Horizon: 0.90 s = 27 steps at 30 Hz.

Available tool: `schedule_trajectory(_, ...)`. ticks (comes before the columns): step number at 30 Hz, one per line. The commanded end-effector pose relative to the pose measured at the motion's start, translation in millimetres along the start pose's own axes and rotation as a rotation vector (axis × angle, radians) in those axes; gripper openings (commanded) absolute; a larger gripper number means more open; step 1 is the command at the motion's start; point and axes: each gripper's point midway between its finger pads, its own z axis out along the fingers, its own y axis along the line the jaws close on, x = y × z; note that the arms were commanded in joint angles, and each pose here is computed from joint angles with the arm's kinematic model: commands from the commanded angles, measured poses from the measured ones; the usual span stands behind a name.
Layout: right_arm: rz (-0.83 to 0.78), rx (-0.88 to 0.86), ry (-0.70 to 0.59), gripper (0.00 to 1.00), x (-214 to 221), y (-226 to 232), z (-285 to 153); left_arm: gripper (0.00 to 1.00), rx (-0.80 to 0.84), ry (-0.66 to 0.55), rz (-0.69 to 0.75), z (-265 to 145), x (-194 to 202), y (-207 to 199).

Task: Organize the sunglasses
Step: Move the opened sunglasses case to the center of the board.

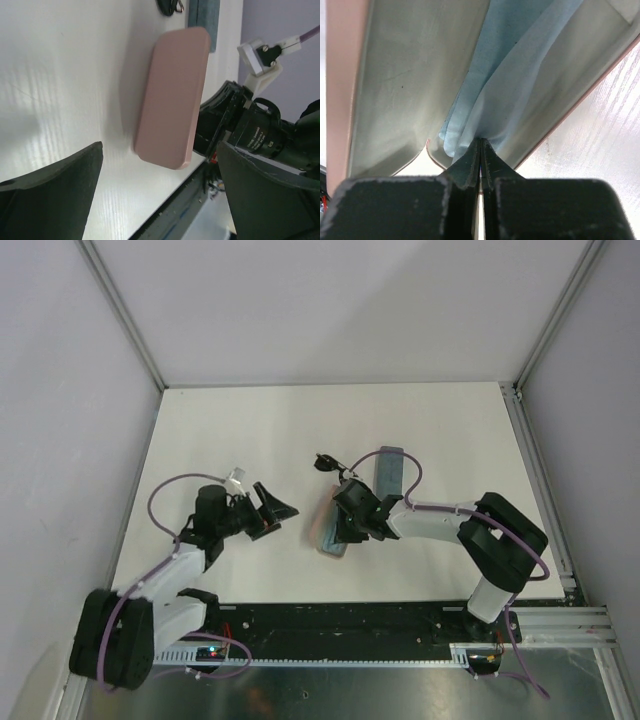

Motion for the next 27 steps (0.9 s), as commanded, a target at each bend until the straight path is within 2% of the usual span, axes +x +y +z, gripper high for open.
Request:
schedule_trajectory(1,0.009,0.000,-0.028,0.00,-4.6,1.9,-4.4,1.00,0.217,0.093,-0.070,7.3,5.4,-32.6)
schedule_trajectory(12,0.003,0.080,-0.048,0.01,-8.8,-16.7,-18.9,1.00,0.205,0.152,-0.071,40.9,6.4,-35.2)
schedule_trajectory(18,0.005,0.096,-0.065,0.19,-12.7,-20.4,-27.3,1.00,0.203,0.179,-0.091,50.7,12.3,-31.5)
schedule_trajectory(27,0.028,0.111,-0.082,0.24,-25.0,-31.6,-36.6,1.00,0.213,0.192,-0.080,58.1,17.0,-38.0)
